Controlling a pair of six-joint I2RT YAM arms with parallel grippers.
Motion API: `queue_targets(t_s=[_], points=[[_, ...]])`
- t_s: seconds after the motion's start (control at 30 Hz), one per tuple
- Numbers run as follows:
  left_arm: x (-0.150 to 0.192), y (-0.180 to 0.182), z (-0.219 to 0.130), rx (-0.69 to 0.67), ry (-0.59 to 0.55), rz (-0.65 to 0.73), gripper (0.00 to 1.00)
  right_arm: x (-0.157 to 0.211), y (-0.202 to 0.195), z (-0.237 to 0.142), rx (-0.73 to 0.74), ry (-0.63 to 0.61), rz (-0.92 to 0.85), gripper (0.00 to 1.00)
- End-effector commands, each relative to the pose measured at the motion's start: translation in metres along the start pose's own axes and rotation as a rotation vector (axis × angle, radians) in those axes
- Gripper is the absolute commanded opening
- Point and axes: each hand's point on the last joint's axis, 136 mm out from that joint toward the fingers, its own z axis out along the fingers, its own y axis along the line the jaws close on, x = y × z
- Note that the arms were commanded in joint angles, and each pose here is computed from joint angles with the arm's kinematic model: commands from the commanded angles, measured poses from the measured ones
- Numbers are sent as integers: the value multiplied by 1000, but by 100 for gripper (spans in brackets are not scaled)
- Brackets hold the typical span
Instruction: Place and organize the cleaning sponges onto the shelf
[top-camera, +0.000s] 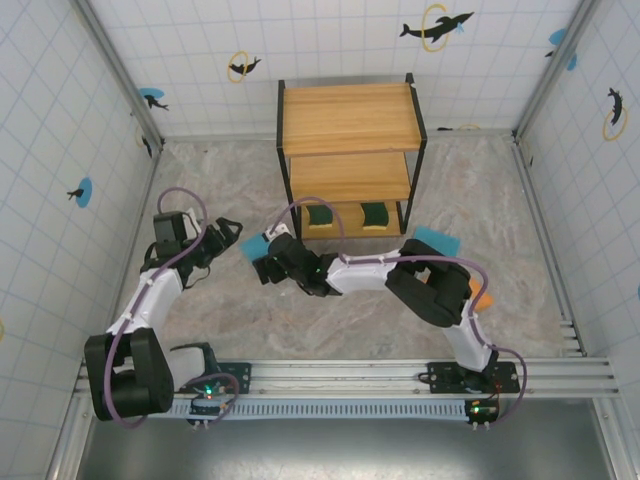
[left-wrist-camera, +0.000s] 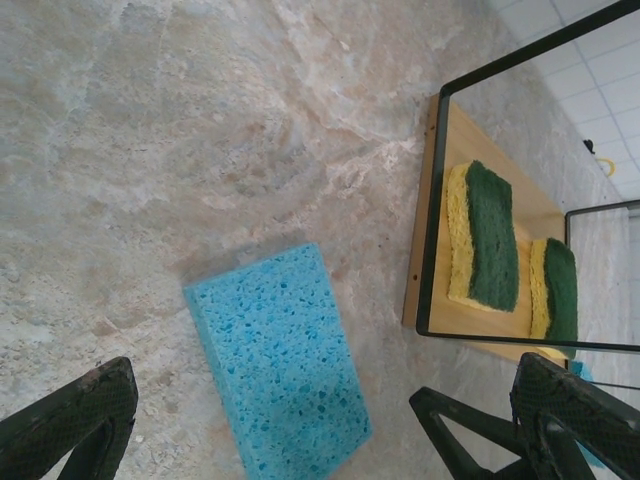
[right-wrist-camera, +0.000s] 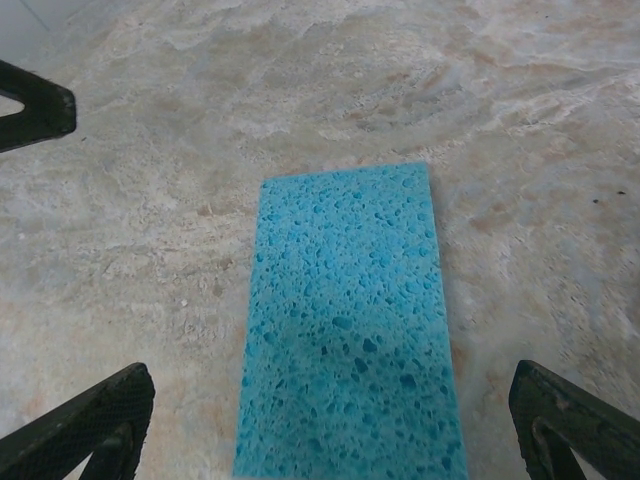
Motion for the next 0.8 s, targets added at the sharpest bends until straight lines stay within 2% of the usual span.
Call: queue_targets(t_s=[0.0,0.57,0.77], points=[[2,1,-3,4,-1,15,97,-1,-4,13,14,9,-10,94],[12,6,-4,5,20,3,98,14,-8,38,22,34,1,94],[12,3,-9,14,1,8,98,31,-12,40,41,51,-3,93]])
